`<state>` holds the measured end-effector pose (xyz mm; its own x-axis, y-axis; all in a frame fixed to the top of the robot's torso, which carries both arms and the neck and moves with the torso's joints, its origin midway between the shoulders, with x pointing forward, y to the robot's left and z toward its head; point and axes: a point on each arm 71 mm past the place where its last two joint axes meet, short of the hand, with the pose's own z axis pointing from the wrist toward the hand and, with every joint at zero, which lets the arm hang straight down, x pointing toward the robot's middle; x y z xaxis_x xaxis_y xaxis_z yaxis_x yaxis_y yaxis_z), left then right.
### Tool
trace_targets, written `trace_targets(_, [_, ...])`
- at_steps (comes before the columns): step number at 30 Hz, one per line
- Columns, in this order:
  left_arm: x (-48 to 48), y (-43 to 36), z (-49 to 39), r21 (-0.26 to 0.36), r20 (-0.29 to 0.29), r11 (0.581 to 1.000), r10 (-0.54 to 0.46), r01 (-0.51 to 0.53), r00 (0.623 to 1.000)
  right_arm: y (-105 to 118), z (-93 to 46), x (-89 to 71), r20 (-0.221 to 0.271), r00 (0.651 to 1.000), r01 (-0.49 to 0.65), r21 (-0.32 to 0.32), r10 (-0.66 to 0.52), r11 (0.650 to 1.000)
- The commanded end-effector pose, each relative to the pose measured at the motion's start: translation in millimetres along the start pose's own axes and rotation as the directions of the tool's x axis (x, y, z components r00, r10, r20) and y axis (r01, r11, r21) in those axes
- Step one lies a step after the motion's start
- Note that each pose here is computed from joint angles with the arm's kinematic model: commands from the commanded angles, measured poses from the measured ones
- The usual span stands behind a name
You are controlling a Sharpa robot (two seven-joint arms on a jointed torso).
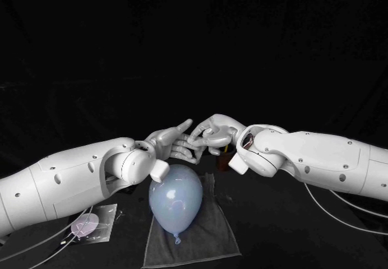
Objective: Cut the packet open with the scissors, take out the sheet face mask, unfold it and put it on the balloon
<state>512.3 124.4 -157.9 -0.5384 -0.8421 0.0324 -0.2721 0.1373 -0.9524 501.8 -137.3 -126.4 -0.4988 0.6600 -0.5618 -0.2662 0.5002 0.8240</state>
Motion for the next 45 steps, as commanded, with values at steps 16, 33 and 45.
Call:
trace_targets(16, [0.7, 0.1, 0.2, -0.007, -0.016, 1.0, -0.016, 0.016, 1.0, 18, -11.1, 5.6, 0.069, 0.943, 0.331, -0.128, -0.324, 0.935])
trace_targets(33, [-11.5, -7.9, 2.4, 0.115, 0.039, 0.987, 0.108, -0.112, 0.993, -2, -17.7, -35.8, 0.363, 0.932, 0.024, -0.029, -0.012, 0.999])
trace_targets(45, [-27.9, -16.6, 2.0, 0.219, 0.144, 0.906, 0.336, -0.361, 0.931, -16, -13.6, -67.8, 0.516, 0.836, -0.236, 0.03, 0.187, 0.971])
